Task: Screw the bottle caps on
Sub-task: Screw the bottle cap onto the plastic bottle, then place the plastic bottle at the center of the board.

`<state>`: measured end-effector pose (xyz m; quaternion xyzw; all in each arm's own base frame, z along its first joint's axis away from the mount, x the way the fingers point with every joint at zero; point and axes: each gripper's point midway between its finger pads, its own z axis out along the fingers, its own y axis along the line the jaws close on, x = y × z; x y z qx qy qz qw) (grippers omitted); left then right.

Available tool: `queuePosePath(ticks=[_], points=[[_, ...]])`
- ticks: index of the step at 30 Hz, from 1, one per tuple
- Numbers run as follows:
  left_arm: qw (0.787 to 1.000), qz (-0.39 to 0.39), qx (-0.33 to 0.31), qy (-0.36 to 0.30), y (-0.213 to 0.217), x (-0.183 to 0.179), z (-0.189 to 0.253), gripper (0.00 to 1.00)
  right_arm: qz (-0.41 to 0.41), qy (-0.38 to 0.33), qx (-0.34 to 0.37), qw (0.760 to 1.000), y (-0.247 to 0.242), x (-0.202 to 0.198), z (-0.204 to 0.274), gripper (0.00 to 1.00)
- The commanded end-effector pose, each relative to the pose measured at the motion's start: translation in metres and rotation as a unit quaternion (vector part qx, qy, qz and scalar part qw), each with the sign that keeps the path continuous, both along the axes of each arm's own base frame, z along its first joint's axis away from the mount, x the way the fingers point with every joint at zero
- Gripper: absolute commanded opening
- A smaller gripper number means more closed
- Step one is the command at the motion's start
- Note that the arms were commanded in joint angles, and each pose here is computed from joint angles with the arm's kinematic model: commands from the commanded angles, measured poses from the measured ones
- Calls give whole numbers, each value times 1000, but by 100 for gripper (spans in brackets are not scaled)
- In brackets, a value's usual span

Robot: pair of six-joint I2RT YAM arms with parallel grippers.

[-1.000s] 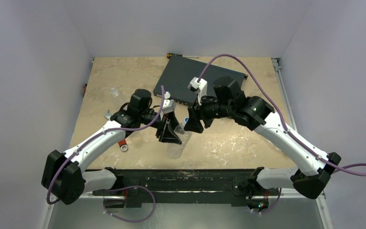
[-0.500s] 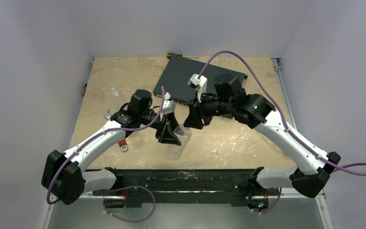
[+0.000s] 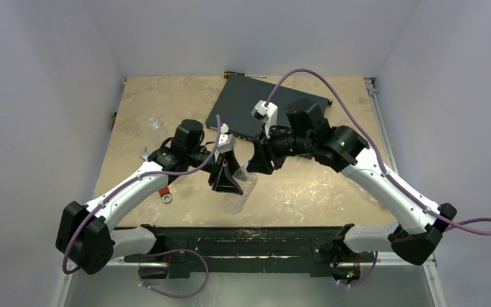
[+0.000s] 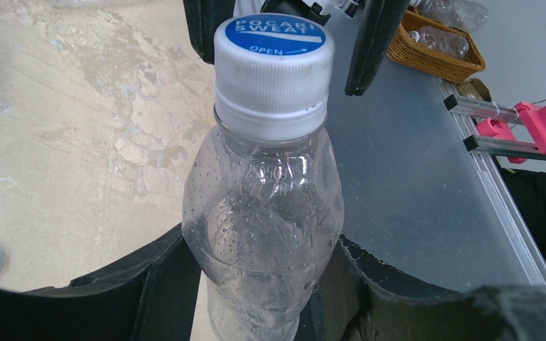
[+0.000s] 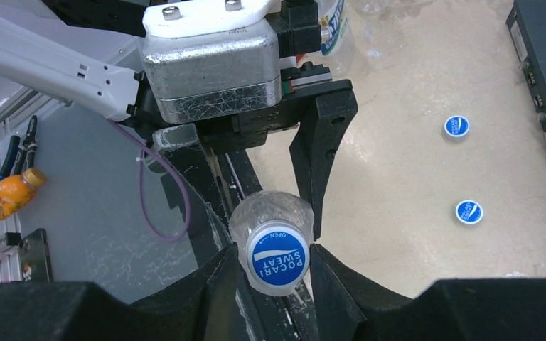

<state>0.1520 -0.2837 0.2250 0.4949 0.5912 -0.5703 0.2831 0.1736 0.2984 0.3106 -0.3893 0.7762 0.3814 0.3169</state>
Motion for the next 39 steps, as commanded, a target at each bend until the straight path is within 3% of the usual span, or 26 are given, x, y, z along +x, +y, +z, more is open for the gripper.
queuePosePath(ticks=[1, 4, 7, 8, 12, 16, 19, 25, 26, 29, 30, 39], points=[[999, -7, -23, -34, -3, 6, 18, 0, 6, 3, 10, 1000, 3, -4, 10, 46], [999, -6, -22, -33, -3, 6, 18, 0, -2, 4, 11, 1000, 3, -1, 10, 39], [999, 3, -18, -35, -3, 9, 15, 0, -17, 13, 10, 1000, 4, 2, 10, 23], [999, 15, -12, -39, -3, 13, 14, 0, -24, 20, 8, 999, 4, 3, 9, 16], [990, 116, 27, -75, -2, 49, 7, 0, -74, 72, -1, 995, 7, 10, 1, 1], [957, 254, 50, -129, 10, 99, 14, 0, -133, 116, -16, 984, 9, 21, -9, 0], [933, 317, 39, -167, 17, 118, 30, 0, -179, 140, -12, 974, 11, 29, -12, 0], [899, 373, 15, -228, 13, 128, 53, 0, -234, 160, -14, 959, 18, 47, -20, 0], [901, 367, 14, -229, 11, 126, 51, 0, -244, 153, -19, 957, 16, 50, -19, 10], [911, 348, 25, -221, 7, 121, 39, 0, -276, 123, -23, 953, 5, 60, -11, 54], [913, 342, 27, -220, 7, 119, 35, 0, -285, 117, -23, 951, 1, 62, -8, 62], [929, 307, 24, -204, 0, 106, 21, 0, -331, 76, -10, 940, -12, 78, 5, 59]])
